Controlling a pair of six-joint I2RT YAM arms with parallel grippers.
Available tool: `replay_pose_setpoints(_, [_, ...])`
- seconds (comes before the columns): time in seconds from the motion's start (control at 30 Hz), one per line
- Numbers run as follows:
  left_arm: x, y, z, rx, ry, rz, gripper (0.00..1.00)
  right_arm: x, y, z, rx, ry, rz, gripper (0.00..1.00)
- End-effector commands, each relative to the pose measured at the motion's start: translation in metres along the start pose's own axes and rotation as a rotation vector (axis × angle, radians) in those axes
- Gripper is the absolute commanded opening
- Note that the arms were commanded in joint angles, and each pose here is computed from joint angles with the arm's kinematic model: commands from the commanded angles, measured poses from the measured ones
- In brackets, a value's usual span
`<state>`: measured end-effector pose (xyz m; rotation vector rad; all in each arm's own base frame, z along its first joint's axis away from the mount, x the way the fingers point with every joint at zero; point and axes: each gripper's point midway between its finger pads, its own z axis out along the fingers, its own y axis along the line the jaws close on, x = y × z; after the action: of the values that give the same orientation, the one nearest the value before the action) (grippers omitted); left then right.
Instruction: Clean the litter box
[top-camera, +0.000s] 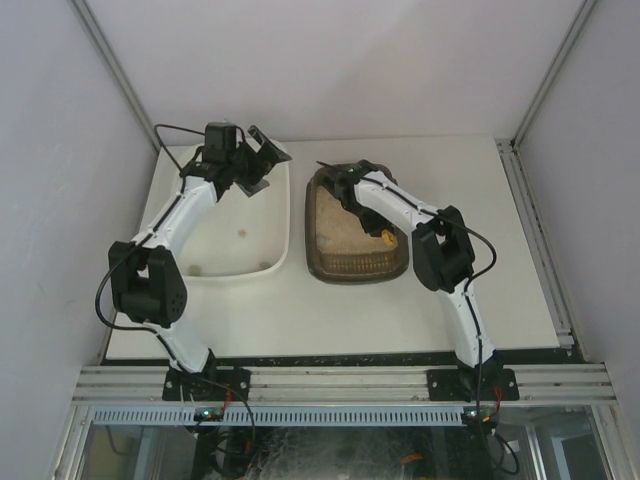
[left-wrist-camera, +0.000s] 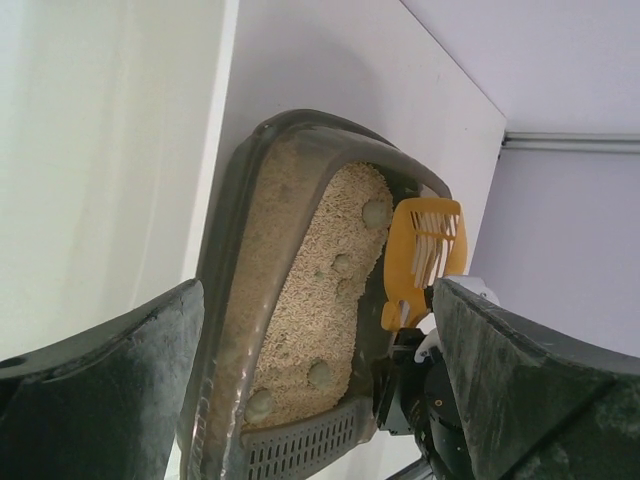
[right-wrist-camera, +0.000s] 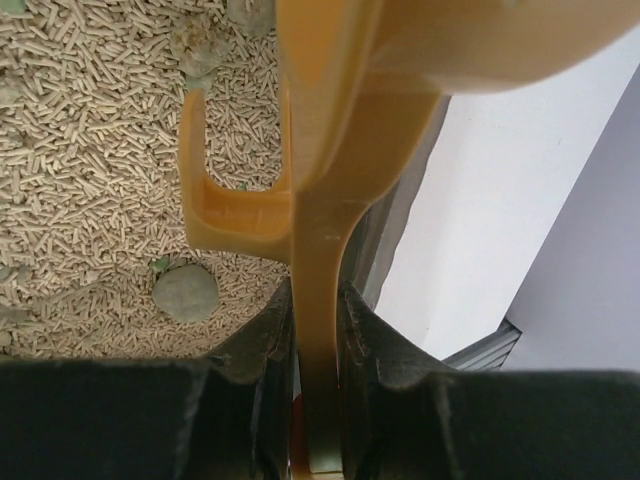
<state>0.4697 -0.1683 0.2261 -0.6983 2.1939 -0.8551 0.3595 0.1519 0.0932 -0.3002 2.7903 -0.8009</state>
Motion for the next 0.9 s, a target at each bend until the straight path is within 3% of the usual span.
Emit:
replay_pose_setpoints(0.0, [-0.011, -0.01, -0.017, 0.053, -0.04, 0.023, 1.0, -0.01, -0.011, 0.002, 0.029, -0.011, 0.023, 0.0])
replay_pose_setpoints(0.2, [-0.012, -0.007, -0.019, 0.05, -0.044, 0.023, 1.0, -0.017, 0.014, 0.006, -0.134, 0.003, 0.012, 0.0])
replay_pose_setpoints(0.5, [-0.008, 0.004, -0.021, 0.024, -0.026, 0.022, 1.0, -0.017, 0.055, -0.034, -0.483, -0.024, -0.01, 0.0])
replay_pose_setpoints(0.87, [-0.001, 0.009, -0.02, 0.013, 0.007, 0.014, 1.0, 0.004, 0.043, -0.035, -0.511, -0.008, 0.017, 0.0])
